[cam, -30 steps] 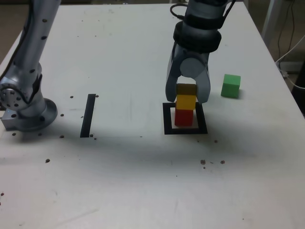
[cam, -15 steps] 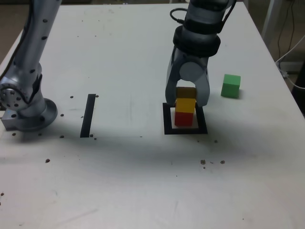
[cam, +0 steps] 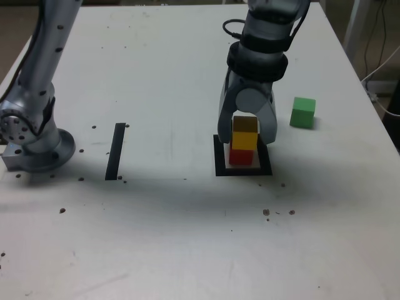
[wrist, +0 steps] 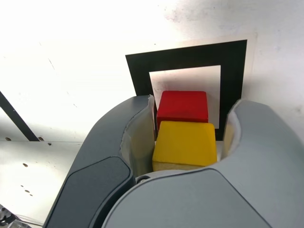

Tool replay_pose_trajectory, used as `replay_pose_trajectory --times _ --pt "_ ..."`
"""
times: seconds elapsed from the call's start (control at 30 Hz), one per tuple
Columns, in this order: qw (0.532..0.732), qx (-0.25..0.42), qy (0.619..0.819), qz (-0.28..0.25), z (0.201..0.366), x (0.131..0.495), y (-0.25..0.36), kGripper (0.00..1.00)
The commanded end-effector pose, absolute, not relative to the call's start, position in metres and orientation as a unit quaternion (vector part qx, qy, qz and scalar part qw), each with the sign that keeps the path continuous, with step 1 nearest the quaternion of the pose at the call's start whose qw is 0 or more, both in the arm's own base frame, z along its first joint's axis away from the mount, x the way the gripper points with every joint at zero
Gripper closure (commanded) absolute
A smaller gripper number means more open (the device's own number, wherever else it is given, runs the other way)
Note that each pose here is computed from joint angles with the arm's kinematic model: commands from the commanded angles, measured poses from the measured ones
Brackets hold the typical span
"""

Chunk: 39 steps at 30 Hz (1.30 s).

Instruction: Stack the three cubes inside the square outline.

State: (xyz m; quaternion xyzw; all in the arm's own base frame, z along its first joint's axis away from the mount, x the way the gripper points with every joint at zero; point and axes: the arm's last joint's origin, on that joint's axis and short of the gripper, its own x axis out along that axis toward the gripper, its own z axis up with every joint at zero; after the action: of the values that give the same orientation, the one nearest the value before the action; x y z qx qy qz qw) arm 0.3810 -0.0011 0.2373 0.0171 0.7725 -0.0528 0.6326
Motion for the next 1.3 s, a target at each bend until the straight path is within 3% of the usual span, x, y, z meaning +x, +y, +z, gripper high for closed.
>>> replay_pose_trajectory --times 0.0,0.23,0.53,0.77,0.93,1.27 --pt "0.633 0.017 0.772 -0.052 0.237 0.38 0.0 0.02" --pt "0.638 0.029 0.769 -0.031 0.247 0.373 0.004 0.01" --pt "0.642 0.054 0.764 0.036 0.277 0.359 0.029 0.01" --pt "0.657 0.097 0.747 0.025 0.299 0.387 0.046 0.0" --pt "0.666 0.118 0.737 -0.015 0.299 0.415 0.056 0.0" --pt "0.662 0.142 0.733 -0.07 0.283 0.45 0.061 0.01"
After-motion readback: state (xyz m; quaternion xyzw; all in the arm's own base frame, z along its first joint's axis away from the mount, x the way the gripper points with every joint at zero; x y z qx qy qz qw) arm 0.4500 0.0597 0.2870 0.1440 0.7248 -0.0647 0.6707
